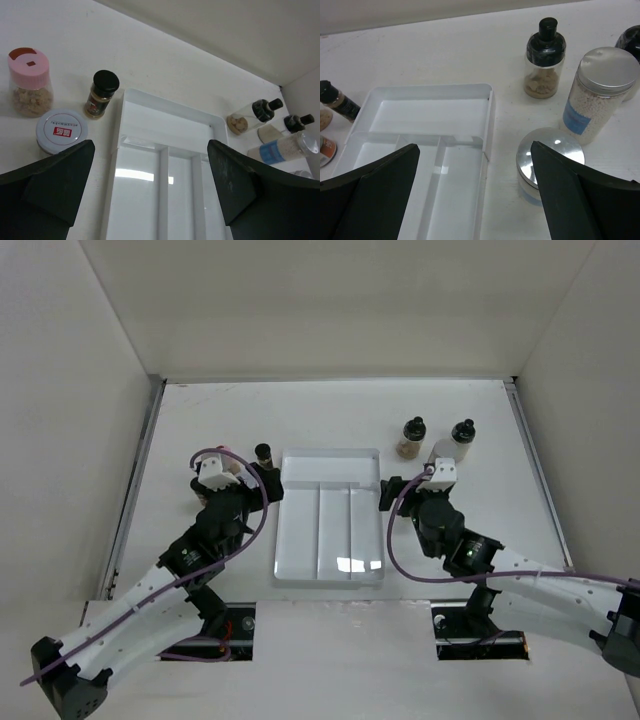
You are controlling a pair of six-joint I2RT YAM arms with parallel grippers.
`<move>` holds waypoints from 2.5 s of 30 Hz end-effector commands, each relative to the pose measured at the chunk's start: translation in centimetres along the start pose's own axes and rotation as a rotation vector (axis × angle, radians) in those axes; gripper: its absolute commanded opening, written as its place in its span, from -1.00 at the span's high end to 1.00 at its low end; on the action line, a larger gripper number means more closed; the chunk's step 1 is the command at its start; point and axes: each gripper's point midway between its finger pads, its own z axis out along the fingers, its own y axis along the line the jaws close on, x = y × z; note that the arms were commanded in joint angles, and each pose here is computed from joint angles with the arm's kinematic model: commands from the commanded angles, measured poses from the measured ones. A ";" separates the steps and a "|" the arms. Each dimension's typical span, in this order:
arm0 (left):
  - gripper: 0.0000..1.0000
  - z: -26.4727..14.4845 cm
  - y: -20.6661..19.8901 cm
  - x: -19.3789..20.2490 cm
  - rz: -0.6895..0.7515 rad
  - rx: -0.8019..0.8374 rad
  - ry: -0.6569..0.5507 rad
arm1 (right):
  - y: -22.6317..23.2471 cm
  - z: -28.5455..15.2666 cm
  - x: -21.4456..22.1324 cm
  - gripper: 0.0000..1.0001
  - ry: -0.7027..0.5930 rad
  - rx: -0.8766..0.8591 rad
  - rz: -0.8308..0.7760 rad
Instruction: Organize the condiment bottles
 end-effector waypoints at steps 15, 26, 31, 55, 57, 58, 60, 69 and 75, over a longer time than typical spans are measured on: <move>-1.00 1.4 9.3 -3.5 0.113 -0.437 -0.144 | 3.5 -0.8 -1.5 0.18 -0.032 -0.166 0.054; -0.77 4.7 10.7 2.1 0.194 -0.426 0.038 | 4.8 -0.4 -0.3 -0.85 -0.002 -0.182 0.016; -0.77 6.8 10.6 3.2 0.231 -0.430 0.075 | 5.4 -0.3 0.3 -0.90 0.011 -0.197 -0.002; 0.33 6.5 5.4 1.5 0.192 -0.271 0.019 | 6.1 -0.5 0.3 -0.92 0.003 -0.225 -0.005; 0.33 5.5 3.0 0.6 0.189 -0.211 0.000 | 6.1 -0.6 0.3 -0.92 0.004 -0.230 0.008; 0.33 5.3 1.9 0.3 0.186 -0.186 -0.007 | 6.2 -0.6 0.3 -0.92 0.003 -0.230 0.011; 0.33 5.5 -0.1 0.3 0.183 -0.141 -0.003 | 6.1 -0.6 0.5 -0.92 0.006 -0.229 0.004; 0.33 14.2 -7.6 2.1 0.241 -0.038 0.045 | 5.5 -0.8 0.2 -0.93 -0.005 -0.225 0.025; 0.33 17.8 -6.7 4.8 0.286 -0.073 0.094 | 5.5 -0.8 0.4 -0.93 -0.002 -0.224 0.022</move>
